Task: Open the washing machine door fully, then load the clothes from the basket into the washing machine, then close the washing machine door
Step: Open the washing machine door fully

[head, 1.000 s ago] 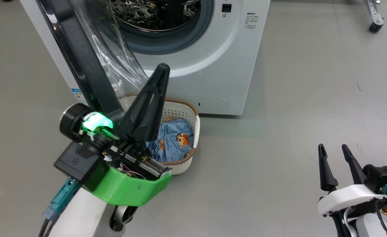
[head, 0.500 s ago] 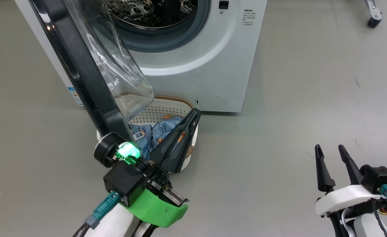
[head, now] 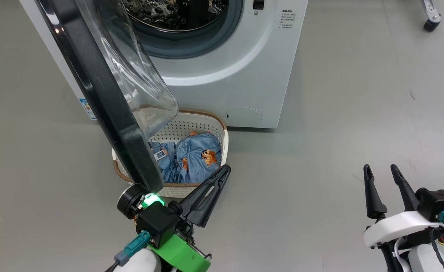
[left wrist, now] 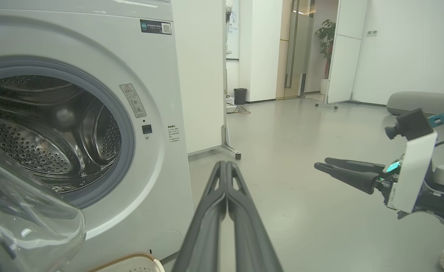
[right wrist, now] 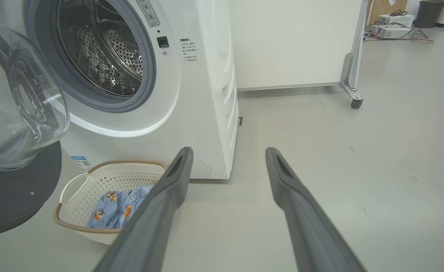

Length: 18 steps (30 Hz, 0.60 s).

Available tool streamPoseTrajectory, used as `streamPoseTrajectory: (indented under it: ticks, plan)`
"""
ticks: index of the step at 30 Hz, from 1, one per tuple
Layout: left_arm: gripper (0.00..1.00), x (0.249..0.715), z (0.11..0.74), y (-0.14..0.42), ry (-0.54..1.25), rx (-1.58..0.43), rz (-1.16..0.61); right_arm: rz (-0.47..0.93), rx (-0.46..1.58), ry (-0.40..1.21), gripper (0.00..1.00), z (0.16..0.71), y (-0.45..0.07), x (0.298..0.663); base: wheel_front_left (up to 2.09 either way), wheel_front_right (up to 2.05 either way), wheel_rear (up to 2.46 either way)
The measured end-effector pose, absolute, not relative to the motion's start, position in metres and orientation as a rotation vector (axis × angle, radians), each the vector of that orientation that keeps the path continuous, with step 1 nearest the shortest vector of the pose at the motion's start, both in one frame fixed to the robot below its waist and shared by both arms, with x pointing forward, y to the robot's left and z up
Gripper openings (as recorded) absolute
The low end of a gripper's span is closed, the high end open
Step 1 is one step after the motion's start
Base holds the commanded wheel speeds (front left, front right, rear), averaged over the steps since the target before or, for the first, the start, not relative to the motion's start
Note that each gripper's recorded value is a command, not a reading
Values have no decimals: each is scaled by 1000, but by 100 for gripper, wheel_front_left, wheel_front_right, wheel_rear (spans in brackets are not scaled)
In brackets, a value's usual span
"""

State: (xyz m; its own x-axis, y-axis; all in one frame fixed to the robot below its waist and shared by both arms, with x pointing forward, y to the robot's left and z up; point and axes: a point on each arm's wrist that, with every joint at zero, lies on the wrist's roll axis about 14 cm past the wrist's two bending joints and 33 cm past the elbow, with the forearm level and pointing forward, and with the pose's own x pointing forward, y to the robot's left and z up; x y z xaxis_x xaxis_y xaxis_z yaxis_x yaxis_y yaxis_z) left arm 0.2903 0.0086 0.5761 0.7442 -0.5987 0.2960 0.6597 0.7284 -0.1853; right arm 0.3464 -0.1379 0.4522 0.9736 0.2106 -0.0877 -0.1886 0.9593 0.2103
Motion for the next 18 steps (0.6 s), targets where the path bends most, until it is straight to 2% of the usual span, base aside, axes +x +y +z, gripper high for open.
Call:
streamPoseTrajectory:
  ticks: [18]
  plan:
    - [0, 318, 522, 45, -56, -316, -530, 209, 208, 146, 100, 441, -135, 348, 0, 0, 0]
